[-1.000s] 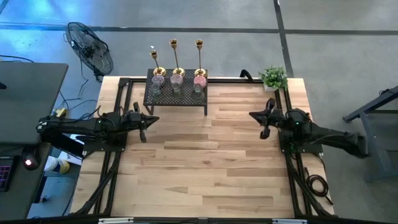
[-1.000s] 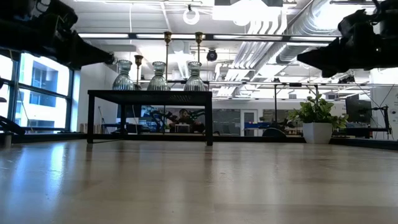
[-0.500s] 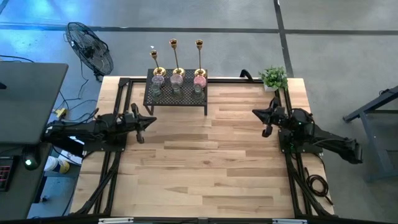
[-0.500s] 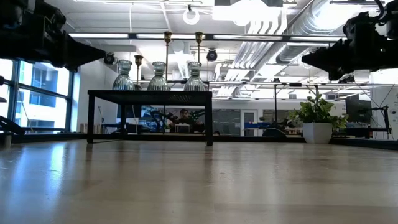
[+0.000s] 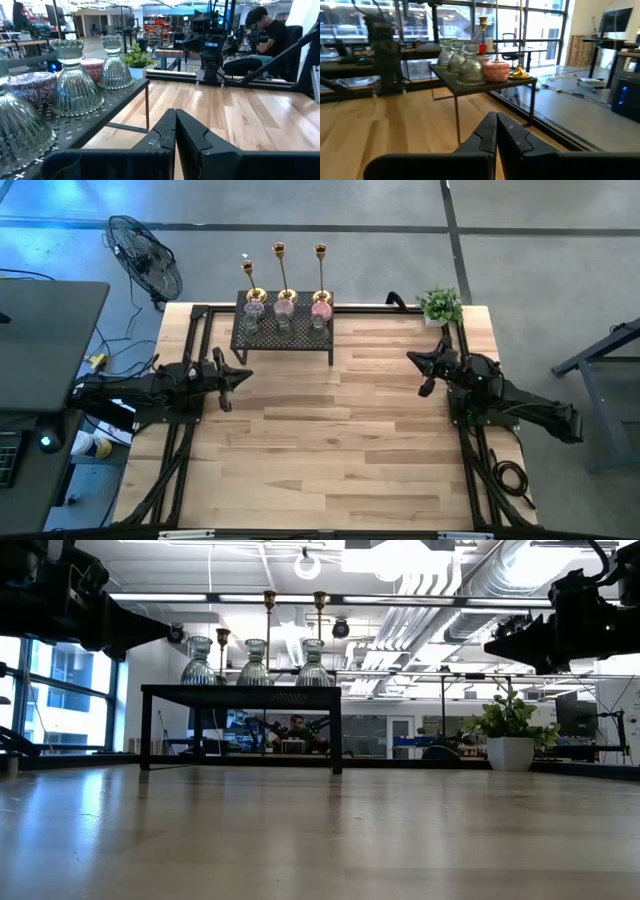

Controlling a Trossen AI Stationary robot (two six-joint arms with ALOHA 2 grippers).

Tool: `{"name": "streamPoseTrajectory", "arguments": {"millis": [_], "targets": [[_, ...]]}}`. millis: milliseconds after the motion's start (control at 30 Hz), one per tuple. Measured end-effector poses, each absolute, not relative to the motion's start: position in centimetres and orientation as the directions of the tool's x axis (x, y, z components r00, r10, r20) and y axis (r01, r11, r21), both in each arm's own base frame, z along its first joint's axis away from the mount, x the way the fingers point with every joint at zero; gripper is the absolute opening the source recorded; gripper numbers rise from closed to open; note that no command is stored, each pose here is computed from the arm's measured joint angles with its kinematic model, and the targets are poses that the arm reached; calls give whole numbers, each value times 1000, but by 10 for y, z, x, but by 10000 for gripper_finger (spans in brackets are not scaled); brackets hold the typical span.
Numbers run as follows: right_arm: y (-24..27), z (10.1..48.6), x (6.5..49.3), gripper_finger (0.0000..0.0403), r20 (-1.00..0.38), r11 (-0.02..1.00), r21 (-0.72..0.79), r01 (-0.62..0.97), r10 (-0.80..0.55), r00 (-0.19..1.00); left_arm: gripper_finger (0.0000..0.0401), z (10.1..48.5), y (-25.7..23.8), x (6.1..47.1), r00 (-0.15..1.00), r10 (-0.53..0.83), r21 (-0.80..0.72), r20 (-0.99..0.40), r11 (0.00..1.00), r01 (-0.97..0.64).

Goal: Pick & Place candle stick holders
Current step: Return to Home Position

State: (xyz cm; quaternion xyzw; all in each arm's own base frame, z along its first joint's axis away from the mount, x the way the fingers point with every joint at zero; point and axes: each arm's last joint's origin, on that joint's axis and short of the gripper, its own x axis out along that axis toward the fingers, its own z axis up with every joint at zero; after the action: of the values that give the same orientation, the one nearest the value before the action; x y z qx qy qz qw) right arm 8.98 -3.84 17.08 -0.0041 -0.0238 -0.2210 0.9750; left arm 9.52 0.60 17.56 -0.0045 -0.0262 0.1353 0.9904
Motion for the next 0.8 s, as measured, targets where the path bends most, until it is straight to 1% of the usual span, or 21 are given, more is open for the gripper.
{"name": "streamPoseTrajectory", "arguments": {"millis": [167, 267, 500, 800], "targets": [[-40, 170, 89, 0, 39, 882, 7, 472, -472, 881, 1, 174, 6, 96, 965, 259, -15, 36, 966, -259], [-39, 170, 90, 0, 37, 885, 47, 463, -465, 884, 1, 174, 6, 96, 962, 272, -15, 36, 962, -271], [-39, 169, 90, 0, 34, 885, 48, 462, -464, 885, 1, 174, 7, 96, 946, 321, -17, 35, 947, -320], [-39, 169, 90, 0, 32, 885, 48, 463, -464, 885, 1, 175, 6, 96, 961, 272, -19, 46, 962, -272]]}}
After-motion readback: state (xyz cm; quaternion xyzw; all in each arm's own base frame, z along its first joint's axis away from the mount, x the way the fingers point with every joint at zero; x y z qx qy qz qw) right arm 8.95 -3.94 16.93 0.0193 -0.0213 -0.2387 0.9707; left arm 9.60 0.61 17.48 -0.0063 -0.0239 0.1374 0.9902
